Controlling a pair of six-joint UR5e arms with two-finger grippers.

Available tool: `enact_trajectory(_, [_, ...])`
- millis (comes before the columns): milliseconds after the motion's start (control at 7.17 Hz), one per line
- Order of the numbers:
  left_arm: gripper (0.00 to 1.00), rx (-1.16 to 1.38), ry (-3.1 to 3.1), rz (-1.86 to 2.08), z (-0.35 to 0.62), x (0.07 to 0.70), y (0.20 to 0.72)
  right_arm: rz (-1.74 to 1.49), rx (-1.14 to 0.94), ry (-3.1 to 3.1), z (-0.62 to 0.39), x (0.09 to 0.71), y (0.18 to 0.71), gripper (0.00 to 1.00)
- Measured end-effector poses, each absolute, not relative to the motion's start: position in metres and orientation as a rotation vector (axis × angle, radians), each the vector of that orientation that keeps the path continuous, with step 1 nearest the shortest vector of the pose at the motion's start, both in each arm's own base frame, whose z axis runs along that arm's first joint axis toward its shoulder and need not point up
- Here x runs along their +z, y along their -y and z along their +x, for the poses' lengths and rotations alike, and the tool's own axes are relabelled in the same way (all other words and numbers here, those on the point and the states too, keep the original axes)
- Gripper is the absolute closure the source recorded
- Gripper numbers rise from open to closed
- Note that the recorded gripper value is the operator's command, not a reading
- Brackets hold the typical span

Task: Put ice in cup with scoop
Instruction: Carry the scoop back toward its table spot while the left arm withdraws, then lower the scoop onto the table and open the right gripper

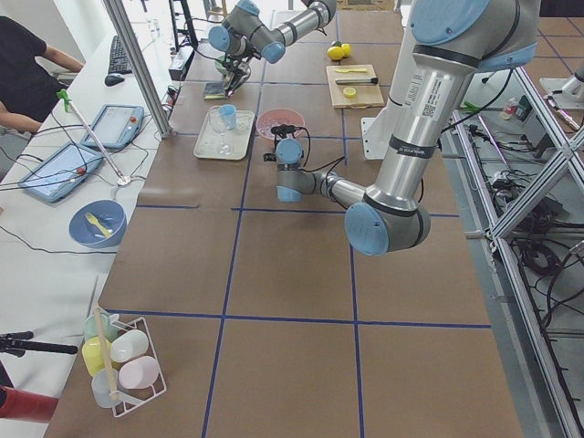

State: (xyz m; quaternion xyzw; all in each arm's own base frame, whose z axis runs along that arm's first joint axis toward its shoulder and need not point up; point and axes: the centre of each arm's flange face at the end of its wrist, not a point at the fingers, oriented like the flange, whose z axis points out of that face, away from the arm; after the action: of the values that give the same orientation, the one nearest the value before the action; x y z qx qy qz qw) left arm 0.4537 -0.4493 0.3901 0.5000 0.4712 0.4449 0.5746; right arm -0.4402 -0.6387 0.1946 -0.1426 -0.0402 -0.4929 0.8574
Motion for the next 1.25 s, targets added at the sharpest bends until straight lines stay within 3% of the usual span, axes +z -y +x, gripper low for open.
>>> enact_trajectory(697, [0.0,1.053,-1.111,1.12,0.401,0.407,0.479,-0.204,-0.594,0.311,-0.337,0.279,0.551,1.0])
enact_trajectory(1255, [0.0,1.053,-1.115,1.078,0.378,0.425,0.485,-0.376,-0.262,0.483,-0.278,0.352,0.453,1.0])
